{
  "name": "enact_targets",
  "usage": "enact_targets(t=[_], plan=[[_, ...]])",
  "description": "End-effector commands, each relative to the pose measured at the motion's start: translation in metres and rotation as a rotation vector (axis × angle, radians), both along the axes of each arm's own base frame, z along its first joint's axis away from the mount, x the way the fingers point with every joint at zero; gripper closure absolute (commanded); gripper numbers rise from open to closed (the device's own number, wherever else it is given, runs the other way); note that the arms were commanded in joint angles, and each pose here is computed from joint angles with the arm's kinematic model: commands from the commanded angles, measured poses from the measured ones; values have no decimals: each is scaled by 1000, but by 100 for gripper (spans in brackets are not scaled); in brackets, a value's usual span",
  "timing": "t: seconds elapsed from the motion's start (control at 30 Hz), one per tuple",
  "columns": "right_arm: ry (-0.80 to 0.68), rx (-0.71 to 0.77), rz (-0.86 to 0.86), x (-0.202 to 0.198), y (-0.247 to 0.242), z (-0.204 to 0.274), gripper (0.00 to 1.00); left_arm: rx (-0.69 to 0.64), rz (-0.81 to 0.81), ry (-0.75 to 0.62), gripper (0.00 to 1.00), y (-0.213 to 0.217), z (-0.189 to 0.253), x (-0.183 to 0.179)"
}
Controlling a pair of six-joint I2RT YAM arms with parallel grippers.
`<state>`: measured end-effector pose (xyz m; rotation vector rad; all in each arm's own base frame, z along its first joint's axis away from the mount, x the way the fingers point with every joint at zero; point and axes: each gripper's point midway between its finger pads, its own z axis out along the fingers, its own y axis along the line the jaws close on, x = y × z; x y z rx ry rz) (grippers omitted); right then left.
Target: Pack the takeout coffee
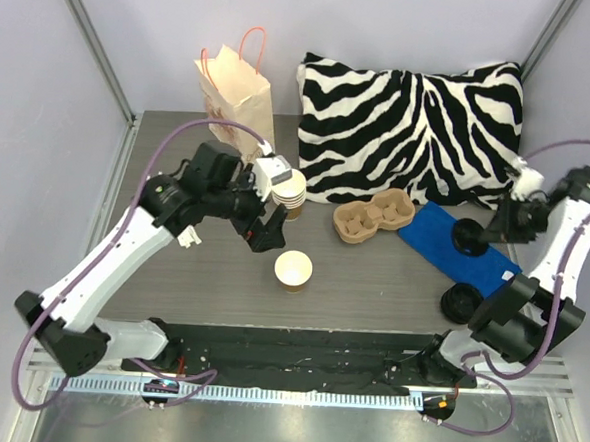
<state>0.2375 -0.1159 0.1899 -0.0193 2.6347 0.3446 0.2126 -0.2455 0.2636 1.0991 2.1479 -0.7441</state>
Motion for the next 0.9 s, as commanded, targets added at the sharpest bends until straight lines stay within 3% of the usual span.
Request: enact_targets(t=[0.0, 0.2, 0.4, 0.43, 0.7, 0.87], plan=[[-5, 169, 170, 22, 88, 24, 99, -132, 23, -136, 0, 3, 28, 2], [-25, 246, 379, 56, 189, 27, 99, -192, 57, -376, 0, 38, 34, -18], [98, 400, 657, 32, 291, 19, 99, -147, -126, -434, 0, 40, 33, -41], [124, 412, 714, 21, 307, 20, 99, -129, -178, -492, 0, 39, 34, -41], [209, 478, 906, -23, 363, 23, 99, -112, -457, -806, 0, 5, 50, -53], [255, 486, 976, -44, 377, 21, 99, -81, -567, -889, 0, -19, 41, -63]])
